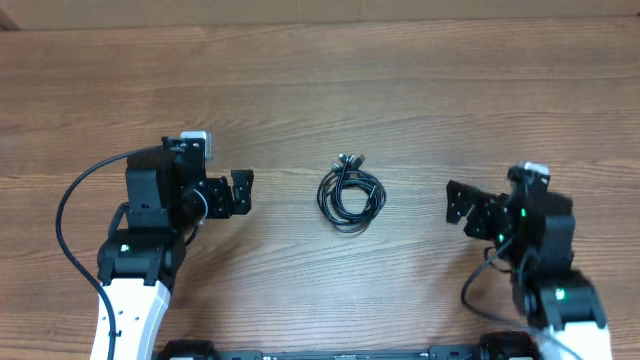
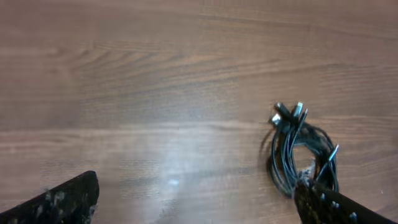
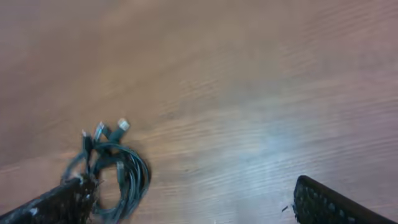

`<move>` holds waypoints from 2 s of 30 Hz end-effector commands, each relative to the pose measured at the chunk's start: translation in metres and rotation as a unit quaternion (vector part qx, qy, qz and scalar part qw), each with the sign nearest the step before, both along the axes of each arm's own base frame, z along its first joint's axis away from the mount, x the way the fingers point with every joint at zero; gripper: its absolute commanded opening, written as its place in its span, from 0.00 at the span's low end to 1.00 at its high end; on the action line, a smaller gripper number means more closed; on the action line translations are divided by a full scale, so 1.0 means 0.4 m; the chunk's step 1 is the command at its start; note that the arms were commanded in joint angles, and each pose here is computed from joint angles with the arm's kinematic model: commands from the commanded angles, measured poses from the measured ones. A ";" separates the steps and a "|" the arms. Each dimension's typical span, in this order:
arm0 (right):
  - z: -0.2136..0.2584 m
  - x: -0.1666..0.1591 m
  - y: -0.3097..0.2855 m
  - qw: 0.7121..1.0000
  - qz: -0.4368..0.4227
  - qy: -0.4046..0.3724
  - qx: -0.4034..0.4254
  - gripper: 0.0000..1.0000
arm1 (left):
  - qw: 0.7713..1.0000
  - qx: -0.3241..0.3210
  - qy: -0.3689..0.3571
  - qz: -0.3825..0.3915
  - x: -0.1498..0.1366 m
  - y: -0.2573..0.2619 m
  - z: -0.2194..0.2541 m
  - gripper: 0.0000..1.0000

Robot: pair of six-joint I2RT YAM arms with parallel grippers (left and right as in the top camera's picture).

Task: Untangle cables
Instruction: 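Reach the left gripper to the black cable bundle and grasp it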

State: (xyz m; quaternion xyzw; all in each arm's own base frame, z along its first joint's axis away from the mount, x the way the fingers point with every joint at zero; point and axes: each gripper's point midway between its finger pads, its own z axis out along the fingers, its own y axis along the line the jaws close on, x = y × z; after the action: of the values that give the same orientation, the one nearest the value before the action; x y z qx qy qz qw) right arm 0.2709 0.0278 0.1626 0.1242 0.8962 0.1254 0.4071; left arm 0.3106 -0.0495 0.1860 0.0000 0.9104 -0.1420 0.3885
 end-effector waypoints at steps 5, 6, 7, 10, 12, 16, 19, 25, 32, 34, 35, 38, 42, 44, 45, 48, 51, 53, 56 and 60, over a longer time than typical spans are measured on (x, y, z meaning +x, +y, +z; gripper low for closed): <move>0.052 0.086 0.011 1.000 0.010 0.028 0.001 1.00 | 0.999 -0.011 -0.011 0.036 0.055 0.004 0.012 1.00; 0.055 0.097 0.022 1.000 0.019 0.023 0.010 1.00 | 1.000 -0.008 0.002 0.024 0.060 -0.018 -0.009 1.00; 0.057 0.100 0.024 1.000 0.021 0.021 0.012 1.00 | 1.000 -0.006 0.007 0.020 0.062 -0.025 -0.015 1.00; 0.053 0.111 0.001 1.000 0.000 0.019 -0.006 1.00 | 0.999 0.019 0.033 -0.005 0.077 -0.074 -0.060 1.00; 0.052 0.110 0.009 1.000 0.007 0.020 0.000 1.00 | 0.998 0.031 0.054 -0.032 0.090 -0.124 -0.094 1.00; 0.058 0.111 0.032 0.999 0.028 0.016 0.018 1.00 | 0.991 0.044 0.102 -0.071 0.118 -0.203 -0.158 1.00; 0.060 0.113 0.030 0.999 0.026 0.013 0.016 1.00 | 0.986 0.053 0.124 -0.101 0.131 -0.256 -0.198 1.00; 0.051 0.112 0.030 0.999 0.026 0.020 0.017 1.00 | 0.969 0.056 0.168 -0.173 0.120 -0.368 -0.320 1.00; 0.049 0.110 0.032 0.999 0.025 0.023 0.021 1.00 | 0.955 0.039 0.200 -0.214 0.093 -0.439 -0.415 0.68; 0.049 0.110 0.032 0.999 0.025 0.024 0.021 1.00 | 0.955 0.040 0.203 -0.214 0.093 -0.438 -0.421 0.40; 0.048 0.110 0.033 0.999 0.026 0.024 0.021 1.00 | 0.955 0.040 0.201 -0.214 0.095 -0.439 -0.419 0.18; 0.055 0.107 0.066 0.997 0.055 0.022 0.047 1.00 | 0.960 0.033 0.176 -0.214 0.130 -0.454 -0.377 0.04; 0.054 0.117 0.113 0.992 0.097 0.023 0.082 0.96 | 0.971 0.009 0.120 -0.208 0.212 -0.476 -0.247 0.04; 0.034 0.123 0.123 0.990 0.103 0.035 0.086 0.89 | 0.969 -0.022 0.099 -0.223 0.232 -0.503 -0.165 0.04; 0.022 0.124 0.135 0.989 0.111 0.043 0.089 0.88 | 0.968 -0.031 0.094 -0.230 0.236 -0.511 -0.140 0.04; -0.007 0.129 0.200 0.981 0.154 0.059 0.102 0.87 | 0.960 -0.057 0.096 -0.257 0.220 -0.547 -0.096 0.04; -0.042 0.145 0.243 0.978 0.173 0.068 0.092 0.86 | 0.942 -0.101 0.104 -0.303 0.181 -0.593 -0.074 0.04; -0.063 0.152 0.263 0.976 0.182 0.075 0.091 0.84 | 0.939 -0.110 0.101 -0.311 0.179 -0.601 -0.059 0.04; -0.101 0.168 0.283 0.975 0.181 0.090 0.097 0.77 | 0.937 -0.117 0.085 -0.319 0.188 -0.610 -0.021 0.04; -0.195 0.209 0.232 0.985 0.099 0.127 0.070 0.51 | 0.932 -0.129 0.059 -0.332 0.183 -0.616 0.058 0.04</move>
State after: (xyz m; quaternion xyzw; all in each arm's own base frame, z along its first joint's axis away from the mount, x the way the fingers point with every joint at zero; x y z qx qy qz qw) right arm 0.3392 0.1347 0.0944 0.0261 0.9317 0.2522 0.2602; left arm 0.3879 -0.2866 0.1534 0.2211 0.8854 -0.3430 0.2223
